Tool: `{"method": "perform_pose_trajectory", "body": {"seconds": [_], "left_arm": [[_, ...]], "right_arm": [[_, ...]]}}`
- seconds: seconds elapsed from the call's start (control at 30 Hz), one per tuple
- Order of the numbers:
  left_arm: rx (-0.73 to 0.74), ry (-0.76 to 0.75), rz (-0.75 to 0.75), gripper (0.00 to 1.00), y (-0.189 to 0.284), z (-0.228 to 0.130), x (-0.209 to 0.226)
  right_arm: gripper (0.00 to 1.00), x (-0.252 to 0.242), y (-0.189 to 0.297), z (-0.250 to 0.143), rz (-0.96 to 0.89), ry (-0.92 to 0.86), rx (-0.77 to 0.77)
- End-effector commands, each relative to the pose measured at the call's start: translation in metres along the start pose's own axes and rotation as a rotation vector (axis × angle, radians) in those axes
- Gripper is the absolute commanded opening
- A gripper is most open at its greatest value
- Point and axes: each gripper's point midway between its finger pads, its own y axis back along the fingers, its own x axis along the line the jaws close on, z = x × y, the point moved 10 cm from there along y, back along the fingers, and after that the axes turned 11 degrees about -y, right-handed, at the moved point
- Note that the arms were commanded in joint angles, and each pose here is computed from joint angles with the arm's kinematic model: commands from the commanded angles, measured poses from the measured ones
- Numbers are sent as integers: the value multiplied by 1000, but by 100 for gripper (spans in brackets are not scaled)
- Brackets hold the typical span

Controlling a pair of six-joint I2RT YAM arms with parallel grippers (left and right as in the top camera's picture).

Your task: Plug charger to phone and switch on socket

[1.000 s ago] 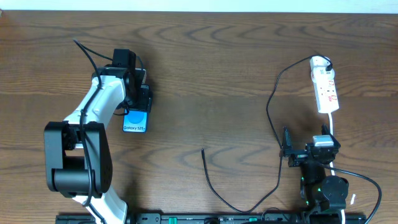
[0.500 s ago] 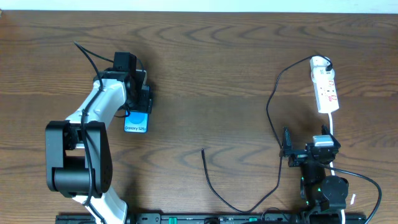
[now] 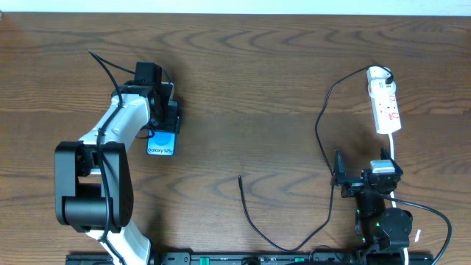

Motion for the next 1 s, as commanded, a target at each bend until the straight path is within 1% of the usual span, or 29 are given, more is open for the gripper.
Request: {"method": "perform_pose_trajectory", "body": {"seconds": [0.0,0.23,0.57,0.93,0.97], "left_arm": [[13,3,10,8,-5,-2,1],[20,3,8,8,-7,-4,0],[45,3,1,8,-19,-18,-3],[48,3,0,8,-20,-20,-4],[48,3,0,15,-20,-20,-4]], "right_arm": [[99,1,0,-1,1,13,1],[99,1,0,-1,1,13,1],[99,1,0,-1,1,13,1],[99,1,0,-1,1,13,1],[99,1,0,-1,1,13,1]]}}
